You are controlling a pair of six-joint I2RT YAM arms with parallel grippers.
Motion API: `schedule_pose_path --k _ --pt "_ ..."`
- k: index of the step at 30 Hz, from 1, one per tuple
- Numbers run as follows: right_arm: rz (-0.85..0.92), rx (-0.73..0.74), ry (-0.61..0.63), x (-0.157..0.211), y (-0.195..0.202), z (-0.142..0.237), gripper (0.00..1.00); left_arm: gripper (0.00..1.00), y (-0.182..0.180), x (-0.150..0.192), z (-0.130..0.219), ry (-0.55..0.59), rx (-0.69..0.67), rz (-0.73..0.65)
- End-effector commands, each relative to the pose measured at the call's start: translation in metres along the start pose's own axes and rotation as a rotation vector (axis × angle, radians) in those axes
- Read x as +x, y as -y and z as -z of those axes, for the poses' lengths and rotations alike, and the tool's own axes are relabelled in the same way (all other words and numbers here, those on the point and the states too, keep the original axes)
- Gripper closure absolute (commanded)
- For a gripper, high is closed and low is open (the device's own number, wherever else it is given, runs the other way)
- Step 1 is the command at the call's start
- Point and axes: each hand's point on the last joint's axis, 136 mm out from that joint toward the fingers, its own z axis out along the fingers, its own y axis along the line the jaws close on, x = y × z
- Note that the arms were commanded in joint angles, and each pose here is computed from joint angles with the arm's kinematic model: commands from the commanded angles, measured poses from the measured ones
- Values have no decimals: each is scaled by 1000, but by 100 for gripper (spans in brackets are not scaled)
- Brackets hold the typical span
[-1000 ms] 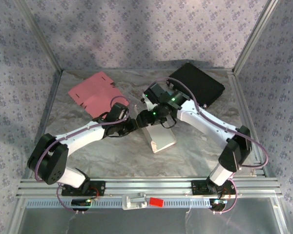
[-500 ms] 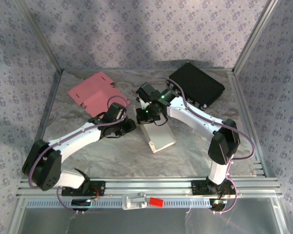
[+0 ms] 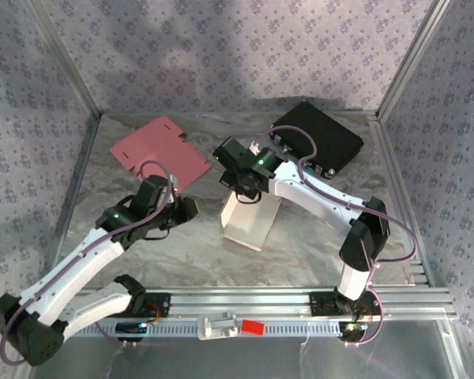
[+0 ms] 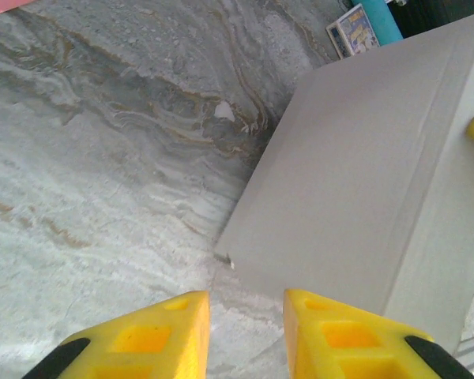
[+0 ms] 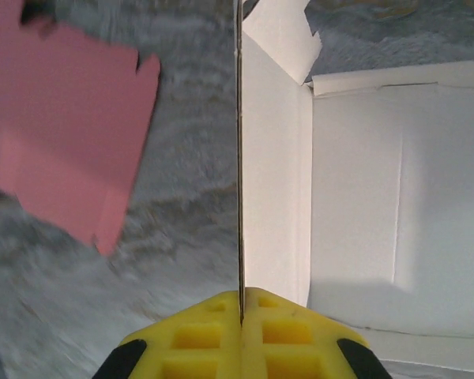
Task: Fold the paper box
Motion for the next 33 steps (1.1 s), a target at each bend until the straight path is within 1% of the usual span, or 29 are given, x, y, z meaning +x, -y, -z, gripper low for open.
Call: schedule_pose_path --k 1,4,7,9,12,16,20,21,22,25,27,30,31,33 --pt "-370 21 212 -34 10 27 100 70 -22 21 9 -59 -56 -31" --pt "-539 93 251 -36 22 25 100 70 -24 30 15 -89 -44 -48" --pt "-605 157 300 -41 24 28 100 70 -26 36 20 -110 -40 -61" --pt "-663 175 336 -48 23 29 100 69 -27 38 20 -121 -38 -74" --pt "-740 204 330 -47 23 17 100 69 -29 41 21 -143 -55 -98" --pt "-792 234 321 -45 27 0 100 69 -32 43 18 -166 -77 -121" --pt "-810 244 334 -51 29 -7 100 68 -32 42 13 -174 -86 -138" --pt "-807 239 334 -53 28 -7 96 68 -31 41 12 -174 -88 -145" --pt "-798 231 330 -55 27 -8 88 68 -30 40 10 -175 -89 -151" --pt "-748 202 319 -60 22 -7 73 67 -26 38 3 -185 -84 -169" --pt "-716 194 307 -62 23 -5 66 67 -24 37 -3 -193 -88 -178" --pt "-615 163 305 -74 24 5 59 66 -18 30 -12 -185 -87 -189" --pt "-562 146 323 -82 24 12 57 66 -15 27 -14 -179 -84 -196" --pt "-383 77 354 -101 15 27 55 65 -9 19 -19 -160 -81 -209"
